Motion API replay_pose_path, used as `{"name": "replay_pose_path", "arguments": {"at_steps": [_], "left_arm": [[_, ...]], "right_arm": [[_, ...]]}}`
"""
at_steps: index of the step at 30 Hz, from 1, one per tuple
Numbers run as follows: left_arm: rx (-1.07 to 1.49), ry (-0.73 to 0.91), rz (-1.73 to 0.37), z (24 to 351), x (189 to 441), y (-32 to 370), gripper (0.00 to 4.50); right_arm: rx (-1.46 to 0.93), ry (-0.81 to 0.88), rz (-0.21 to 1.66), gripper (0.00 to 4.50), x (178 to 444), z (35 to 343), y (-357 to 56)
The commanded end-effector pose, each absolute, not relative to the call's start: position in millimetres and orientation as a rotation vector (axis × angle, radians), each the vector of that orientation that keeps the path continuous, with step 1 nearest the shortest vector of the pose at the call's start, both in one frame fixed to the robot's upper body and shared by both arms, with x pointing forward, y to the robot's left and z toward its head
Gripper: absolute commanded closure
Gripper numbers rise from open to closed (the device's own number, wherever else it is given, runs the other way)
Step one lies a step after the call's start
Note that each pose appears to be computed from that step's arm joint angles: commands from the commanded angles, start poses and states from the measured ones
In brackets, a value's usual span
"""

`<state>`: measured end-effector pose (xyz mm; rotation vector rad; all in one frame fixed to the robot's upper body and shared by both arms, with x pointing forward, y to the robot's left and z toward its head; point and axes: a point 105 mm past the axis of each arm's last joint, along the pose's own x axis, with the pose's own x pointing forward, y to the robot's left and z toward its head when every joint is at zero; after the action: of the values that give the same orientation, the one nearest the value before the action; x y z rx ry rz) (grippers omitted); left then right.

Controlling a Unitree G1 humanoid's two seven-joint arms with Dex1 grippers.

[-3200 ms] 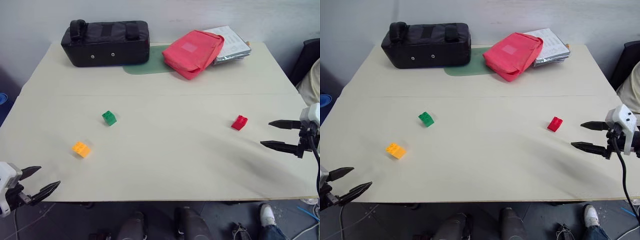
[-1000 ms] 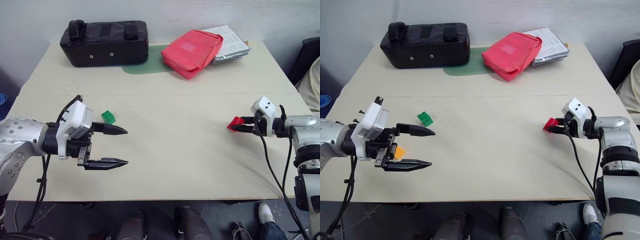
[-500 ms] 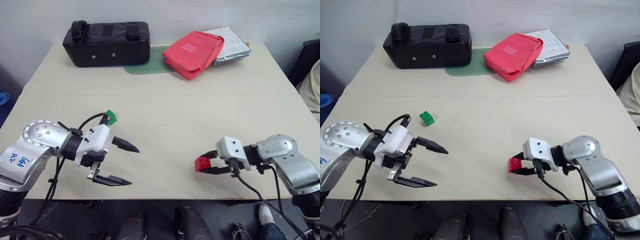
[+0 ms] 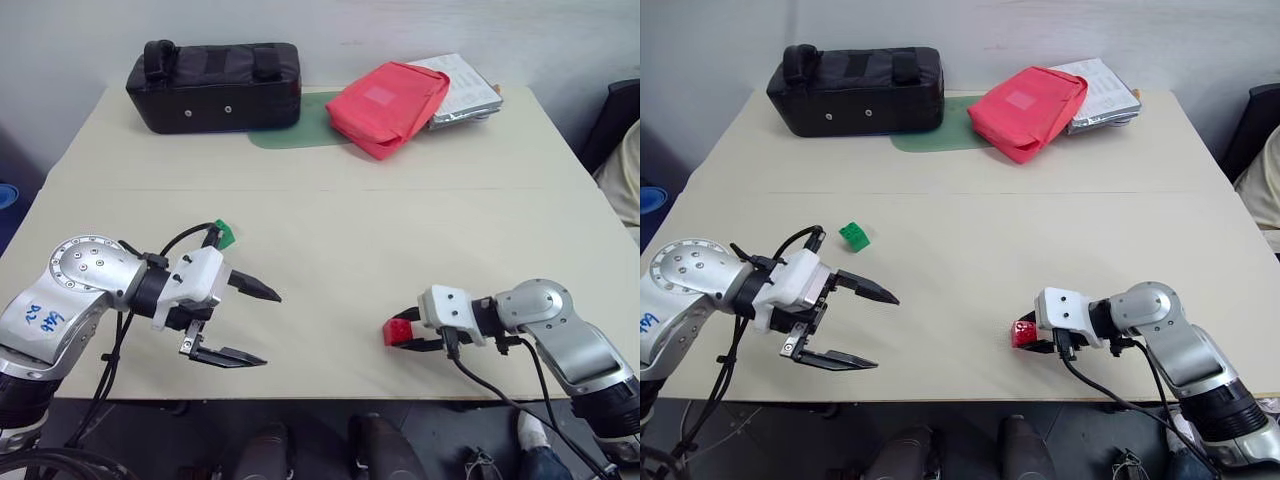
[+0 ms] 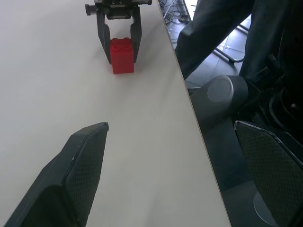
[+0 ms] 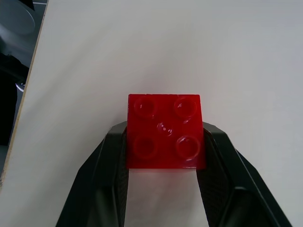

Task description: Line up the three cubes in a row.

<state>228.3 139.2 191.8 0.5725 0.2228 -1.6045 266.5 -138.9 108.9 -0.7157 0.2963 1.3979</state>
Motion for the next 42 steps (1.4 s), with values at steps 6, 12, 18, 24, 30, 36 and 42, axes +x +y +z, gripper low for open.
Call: {"name": "replay_pose_path", "arguments": {"at_steps": [6, 12, 18, 24, 30, 36, 42], "left_arm": [[0.593, 0.194, -1.585, 194.7, 232.4, 138.6, 0.0], [0.548, 0.214, -1.508, 190.6, 234.5, 149.1, 0.0], [0.434, 0.225, -1.189, 180.8, 234.1, 189.1, 0.0], [0.323, 0.245, -0.843, 171.0, 210.9, 237.0, 0.0], [0.343, 0.288, -0.638, 170.2, 199.2, 291.2, 0.0], [0.329, 0.211, -0.601, 199.1, 237.8, 300.2, 0.0], [0.397, 0.246, -0.672, 199.4, 301.5, 277.0, 0.0]], "right_arm": [[-0.706, 0.273, 1.402, 1.41, 268.1, 115.2, -134.4], [-0.681, 0.237, 1.405, 0.02, 261.9, 137.8, -141.3], [-0.55, 0.124, 1.448, 0.02, 256.8, 194.0, -143.0], [-0.483, 0.071, 1.482, 0.02, 258.1, 227.8, -143.7], [-0.464, 0.033, 1.473, 0.02, 263.1, 244.3, -147.1], [-0.434, -0.006, 1.435, 0.02, 266.9, 251.6, -143.7], [-0.439, -0.032, 1.391, 0.02, 266.9, 250.9, -141.5]]}}
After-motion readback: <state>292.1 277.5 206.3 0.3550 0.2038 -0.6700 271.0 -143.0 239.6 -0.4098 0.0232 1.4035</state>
